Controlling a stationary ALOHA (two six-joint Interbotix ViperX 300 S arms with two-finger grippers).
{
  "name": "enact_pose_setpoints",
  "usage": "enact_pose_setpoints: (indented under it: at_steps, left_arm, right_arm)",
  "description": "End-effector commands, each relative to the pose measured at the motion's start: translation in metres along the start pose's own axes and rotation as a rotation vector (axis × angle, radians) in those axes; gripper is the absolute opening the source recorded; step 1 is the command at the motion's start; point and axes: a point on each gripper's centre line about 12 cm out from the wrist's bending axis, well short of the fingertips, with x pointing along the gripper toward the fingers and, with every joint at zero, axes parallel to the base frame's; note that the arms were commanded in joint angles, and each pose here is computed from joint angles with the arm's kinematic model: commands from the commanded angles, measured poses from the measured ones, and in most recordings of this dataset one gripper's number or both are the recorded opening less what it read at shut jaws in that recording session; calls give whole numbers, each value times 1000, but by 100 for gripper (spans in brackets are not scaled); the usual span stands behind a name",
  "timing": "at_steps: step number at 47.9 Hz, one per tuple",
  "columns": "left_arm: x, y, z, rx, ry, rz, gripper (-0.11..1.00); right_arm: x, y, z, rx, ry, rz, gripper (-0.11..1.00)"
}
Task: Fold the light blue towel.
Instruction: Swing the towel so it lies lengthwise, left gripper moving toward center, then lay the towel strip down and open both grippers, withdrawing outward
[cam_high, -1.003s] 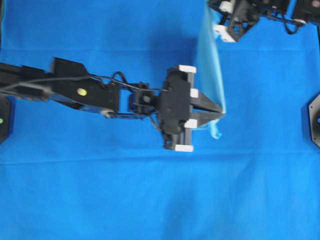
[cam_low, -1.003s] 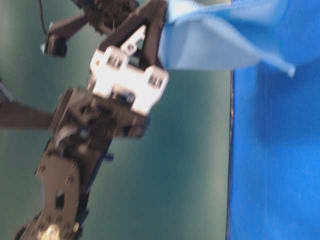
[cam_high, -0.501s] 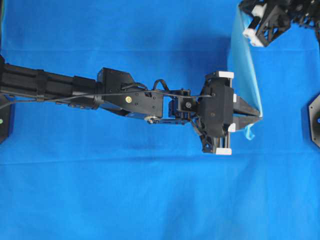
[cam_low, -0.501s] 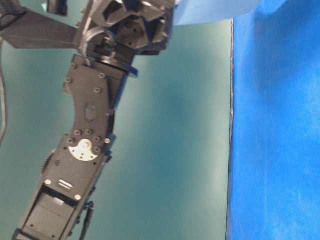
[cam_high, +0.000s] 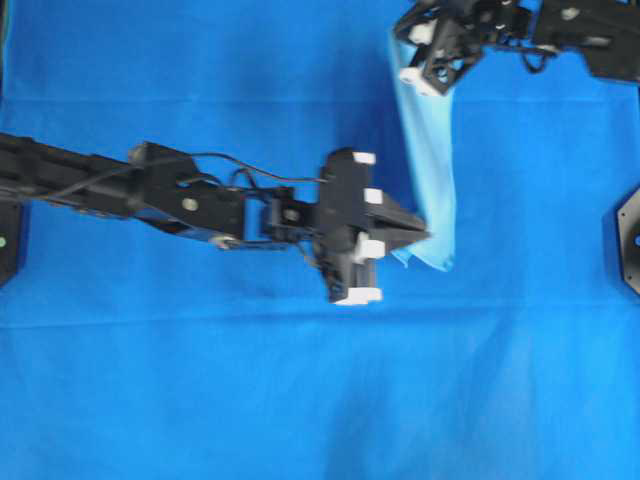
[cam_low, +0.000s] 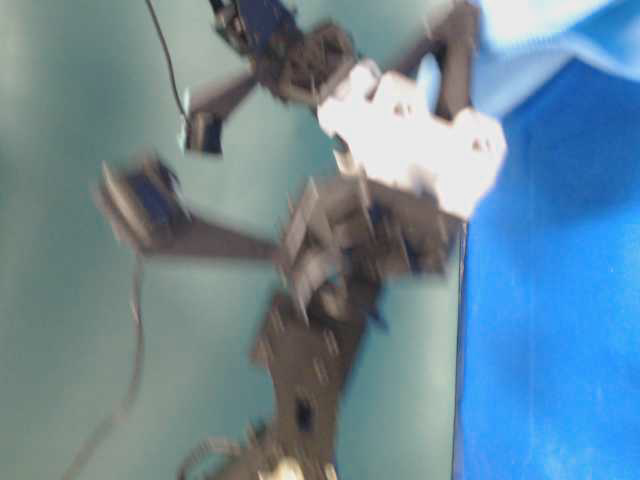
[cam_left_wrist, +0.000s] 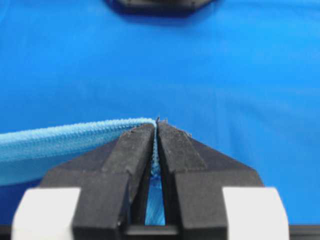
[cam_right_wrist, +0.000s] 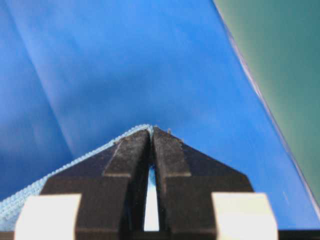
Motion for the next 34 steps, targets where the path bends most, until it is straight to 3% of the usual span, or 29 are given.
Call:
enact_pose_setpoints:
  at_steps: [1,14,34]
  left_arm:
    - [-23,-25,16,-8,-75,-56,3]
    - [-48,-28,-12,-73,-16,-64,3]
    - [-52,-23,-21,-78,36,-52,6]
  right_arm:
    - [6,-10,29,-8,-68,-18,2]
    - [16,9,43,-47,-93,16,2]
    - [23,15,35,-53,-67,29,3]
